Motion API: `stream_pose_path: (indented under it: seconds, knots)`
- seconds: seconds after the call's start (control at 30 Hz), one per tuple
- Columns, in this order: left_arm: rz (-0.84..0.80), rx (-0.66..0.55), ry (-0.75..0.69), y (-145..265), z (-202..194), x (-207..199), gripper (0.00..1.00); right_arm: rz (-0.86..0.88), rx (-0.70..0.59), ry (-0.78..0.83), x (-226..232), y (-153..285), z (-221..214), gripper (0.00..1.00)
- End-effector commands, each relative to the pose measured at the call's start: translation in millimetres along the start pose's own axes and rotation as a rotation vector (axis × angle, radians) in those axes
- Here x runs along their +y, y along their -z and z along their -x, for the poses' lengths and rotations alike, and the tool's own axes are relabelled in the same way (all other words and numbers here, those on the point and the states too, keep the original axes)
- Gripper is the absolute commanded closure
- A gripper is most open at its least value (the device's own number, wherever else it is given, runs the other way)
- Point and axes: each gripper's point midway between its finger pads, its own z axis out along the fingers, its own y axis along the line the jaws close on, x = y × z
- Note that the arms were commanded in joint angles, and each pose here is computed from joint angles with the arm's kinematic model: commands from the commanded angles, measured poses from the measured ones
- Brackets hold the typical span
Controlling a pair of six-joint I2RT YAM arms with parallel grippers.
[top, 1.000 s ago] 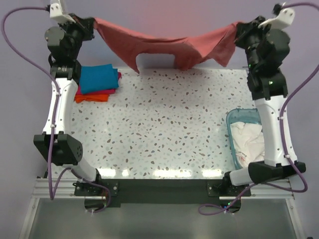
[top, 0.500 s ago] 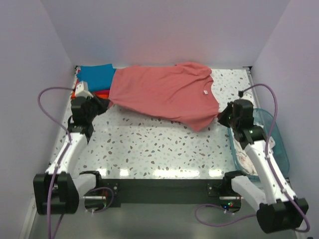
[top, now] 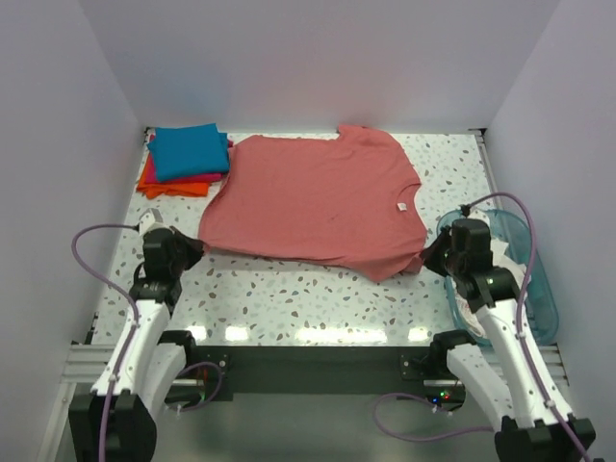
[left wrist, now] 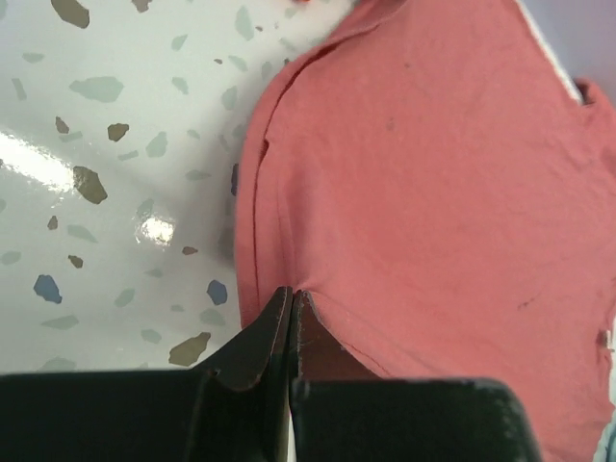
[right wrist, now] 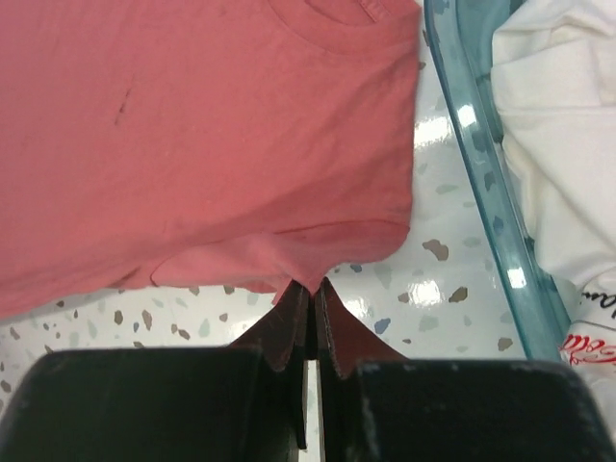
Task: Fold and stack the t-shirts
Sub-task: Flatten the tshirt out, then fold the tshirt
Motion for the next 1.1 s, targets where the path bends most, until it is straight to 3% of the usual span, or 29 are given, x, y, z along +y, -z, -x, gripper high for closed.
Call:
stream_pose_path:
  seconds: [0.0, 0.1, 0.37, 0.57, 1.07]
  knots:
    - [0.002, -0.042, 0.025, -19, 31, -22, 1.00, -0.020, -0.078, -0.004, 19, -13, 46, 1.00]
    - [-0.009, -0.028, 0.024, -44, 46, -41, 1.00, -0.002, -0.127, 0.000, 45, -25, 85, 1.00]
    - [0.008, 0.009, -0.001, -121, 73, -70, 1.00, -0.067, -0.009, 0.019, 69, -121, 103, 1.00]
    - [0.059, 0.064, -0.033, -164, 72, -68, 1.00, -0.089, 0.017, 0.029, 79, -161, 121, 1.00]
    - [0.115, 0.090, -0.044, -179, 61, -52, 1.00, -0.086, 0.006, 0.006, 80, -193, 159, 1.00]
